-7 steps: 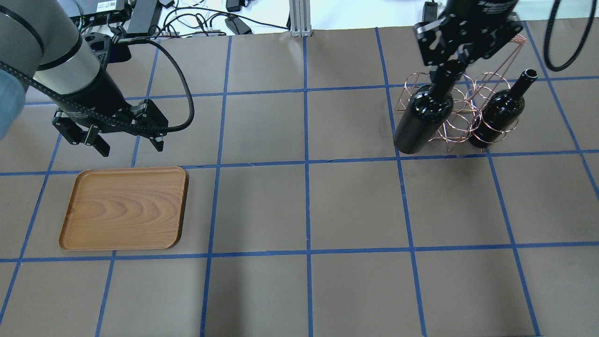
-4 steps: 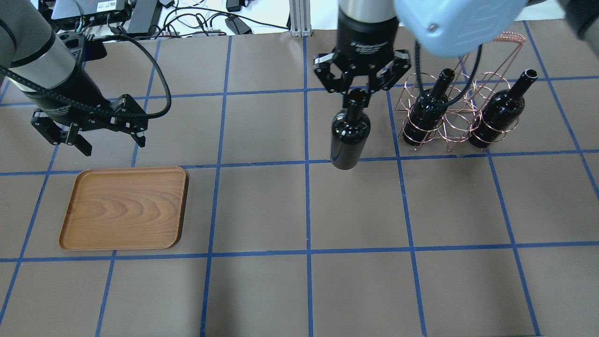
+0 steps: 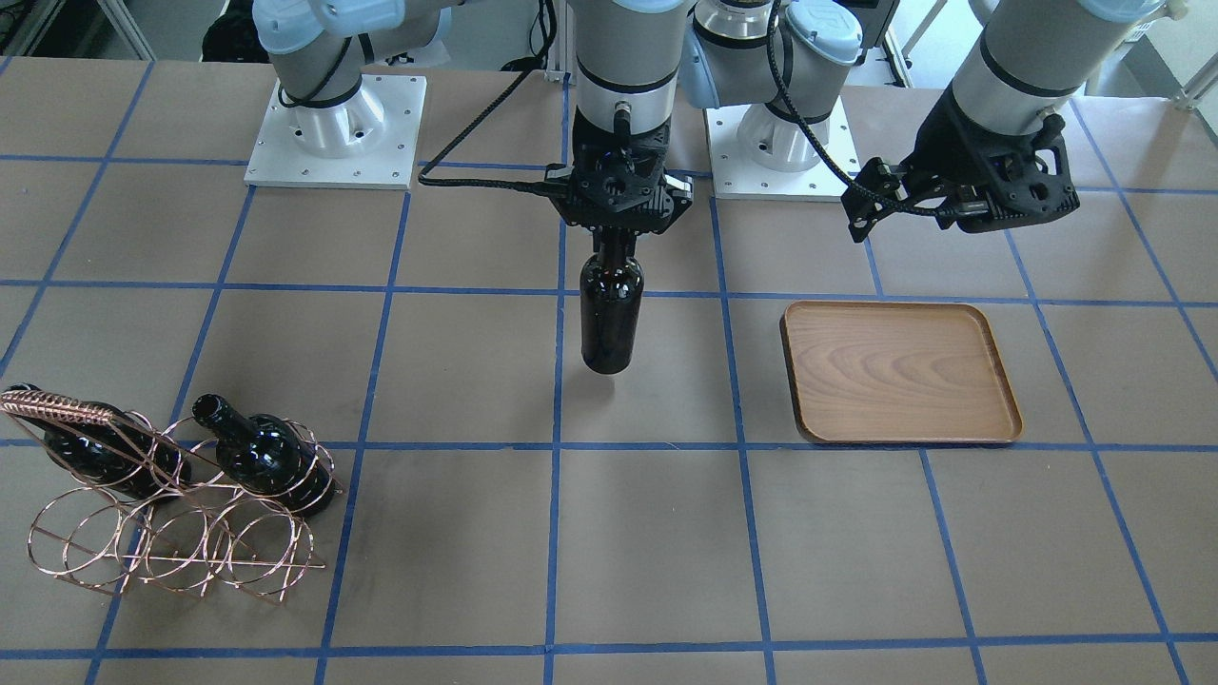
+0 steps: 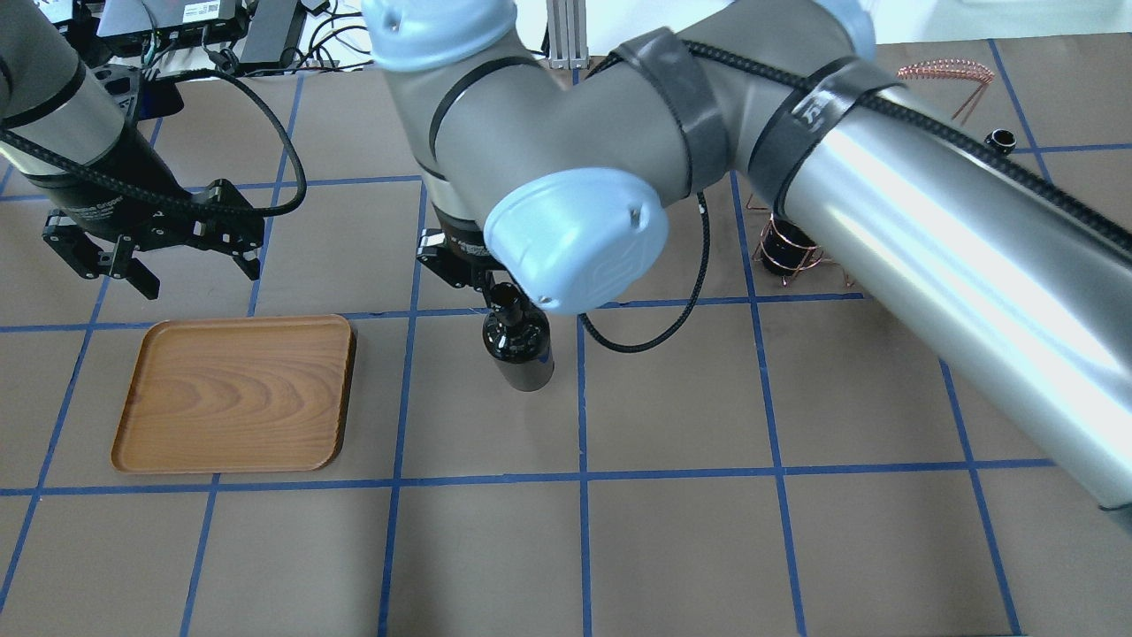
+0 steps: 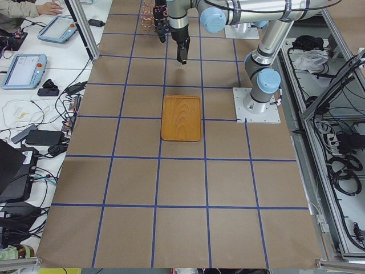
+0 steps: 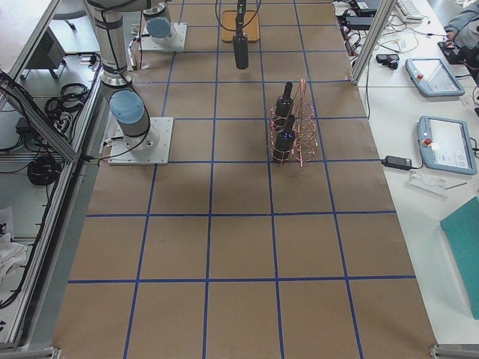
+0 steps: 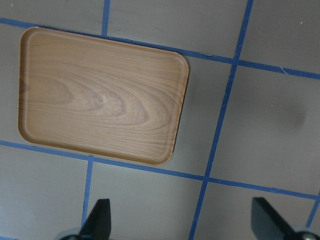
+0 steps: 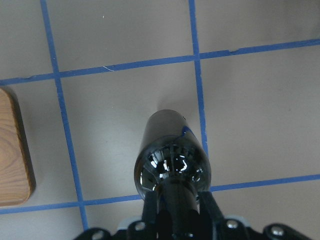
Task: Take wine from basket and place on tray
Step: 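Carry the bottle with the right gripper toward the tray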
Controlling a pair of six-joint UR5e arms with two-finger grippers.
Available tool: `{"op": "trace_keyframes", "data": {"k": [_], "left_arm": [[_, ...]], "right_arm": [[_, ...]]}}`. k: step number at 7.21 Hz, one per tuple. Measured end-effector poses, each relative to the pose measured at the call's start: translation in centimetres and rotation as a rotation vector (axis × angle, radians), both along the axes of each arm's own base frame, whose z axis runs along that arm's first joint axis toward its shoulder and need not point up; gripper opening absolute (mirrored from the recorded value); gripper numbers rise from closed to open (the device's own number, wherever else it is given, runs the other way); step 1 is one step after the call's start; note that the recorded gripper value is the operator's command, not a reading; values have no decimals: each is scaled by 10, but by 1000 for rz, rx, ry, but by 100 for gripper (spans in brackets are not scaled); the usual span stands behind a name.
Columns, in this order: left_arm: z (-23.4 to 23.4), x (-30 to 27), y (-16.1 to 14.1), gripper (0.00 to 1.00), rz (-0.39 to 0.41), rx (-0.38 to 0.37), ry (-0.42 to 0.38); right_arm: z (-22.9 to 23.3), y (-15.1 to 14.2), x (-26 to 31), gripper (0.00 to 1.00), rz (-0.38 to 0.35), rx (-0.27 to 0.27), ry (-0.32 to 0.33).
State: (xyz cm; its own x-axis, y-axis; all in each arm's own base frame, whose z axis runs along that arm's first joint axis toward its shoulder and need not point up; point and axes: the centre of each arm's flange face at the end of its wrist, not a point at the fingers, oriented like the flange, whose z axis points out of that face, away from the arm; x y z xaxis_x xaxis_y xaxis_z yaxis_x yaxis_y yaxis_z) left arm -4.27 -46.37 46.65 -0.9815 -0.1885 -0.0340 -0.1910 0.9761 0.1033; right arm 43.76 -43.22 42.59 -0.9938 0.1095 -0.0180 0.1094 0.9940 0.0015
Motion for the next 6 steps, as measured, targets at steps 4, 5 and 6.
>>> {"op": "trace_keyframes", "data": {"k": [4,5,6], "left_arm": [[-2,-1,1,100,11,15,11],[-2,-1,0,100,5,12,9],[-3,-1,0,100,3,13,7]], "right_arm": [[-25,16,31,0,-12,-9,-9],[-29,18,35,0,-8,-7,-7],[-32,19,36,0,-7,-4,-5]]}}
